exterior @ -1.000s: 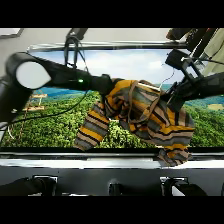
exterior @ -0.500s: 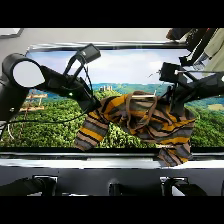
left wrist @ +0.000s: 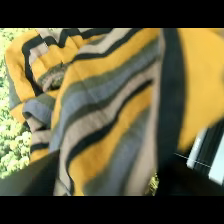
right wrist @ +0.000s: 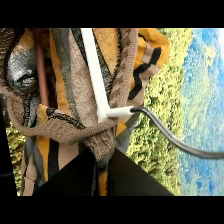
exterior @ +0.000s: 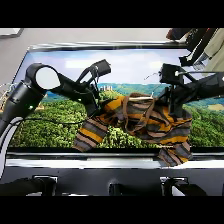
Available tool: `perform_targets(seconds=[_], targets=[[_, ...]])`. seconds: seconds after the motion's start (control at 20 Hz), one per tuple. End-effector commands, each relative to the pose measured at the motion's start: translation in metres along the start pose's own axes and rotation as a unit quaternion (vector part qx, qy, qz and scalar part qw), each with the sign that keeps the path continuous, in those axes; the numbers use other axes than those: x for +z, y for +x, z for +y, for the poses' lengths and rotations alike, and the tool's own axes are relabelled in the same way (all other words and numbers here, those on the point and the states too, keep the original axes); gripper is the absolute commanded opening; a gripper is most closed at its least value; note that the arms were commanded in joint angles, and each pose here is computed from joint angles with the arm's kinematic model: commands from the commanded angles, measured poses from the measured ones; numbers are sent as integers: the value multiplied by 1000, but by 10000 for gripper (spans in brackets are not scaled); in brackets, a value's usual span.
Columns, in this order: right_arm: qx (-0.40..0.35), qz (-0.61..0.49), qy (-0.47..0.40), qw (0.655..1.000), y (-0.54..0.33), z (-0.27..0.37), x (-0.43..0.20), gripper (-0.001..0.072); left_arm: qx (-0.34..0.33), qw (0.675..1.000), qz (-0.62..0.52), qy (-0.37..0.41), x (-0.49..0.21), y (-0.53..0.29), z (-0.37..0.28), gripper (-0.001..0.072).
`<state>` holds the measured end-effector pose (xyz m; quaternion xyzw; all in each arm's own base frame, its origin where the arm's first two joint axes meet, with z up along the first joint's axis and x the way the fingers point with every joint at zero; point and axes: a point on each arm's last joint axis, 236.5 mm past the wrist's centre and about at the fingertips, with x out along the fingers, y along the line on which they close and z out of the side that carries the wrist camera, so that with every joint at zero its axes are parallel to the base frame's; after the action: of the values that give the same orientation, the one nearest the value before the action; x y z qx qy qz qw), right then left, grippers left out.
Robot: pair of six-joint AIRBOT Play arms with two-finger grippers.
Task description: Fold the clothes and pants, and hang the long-sleeved shirts on hangers.
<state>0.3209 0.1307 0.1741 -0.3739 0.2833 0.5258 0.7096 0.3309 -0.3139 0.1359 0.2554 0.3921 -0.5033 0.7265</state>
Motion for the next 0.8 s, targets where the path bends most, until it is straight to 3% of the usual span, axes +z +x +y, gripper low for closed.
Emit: perform_targets(seconds=[0.0, 0.05, 0.15, 0.2, 0.3, 0.35, 0.45, 0.6, 0.75], targets=[[10, -5, -3, 1000, 0, 4, 2, 24, 2, 1000, -7, 14, 3, 10, 5, 255], [10, -5, -2, 1000, 0, 5, 2, 24, 1, 1000, -5, 28, 3, 9, 4, 48], [6, -5, 12, 1000, 0, 3, 3, 27, 2, 999, -7, 50, 3, 7, 4, 28], [-4, -5, 34, 999, 0, -2, 3, 112, 4, 999, -8, 50, 4, 6, 5, 29], [-41, 5, 64, 997, -4, -17, -3, 396, 6, 999, -11, 51, 5, 3, 4, 27], [-62, 12, 78, 995, -8, -24, -6, 421, 7, 999, -13, 51, 6, 1, 4, 27], [-91, 32, 100, 990, -20, -26, -13, 418, 12, 998, -18, 54, 8, -5, 3, 27], [-149, 48, 123, 980, -54, -27, -21, 342, 22, 998, -32, 58, 14, -15, 3, 26], [-212, 38, 167, 962, -98, -34, -40, 347, 36, 996, -44, 66, 18, -29, 2, 26]])
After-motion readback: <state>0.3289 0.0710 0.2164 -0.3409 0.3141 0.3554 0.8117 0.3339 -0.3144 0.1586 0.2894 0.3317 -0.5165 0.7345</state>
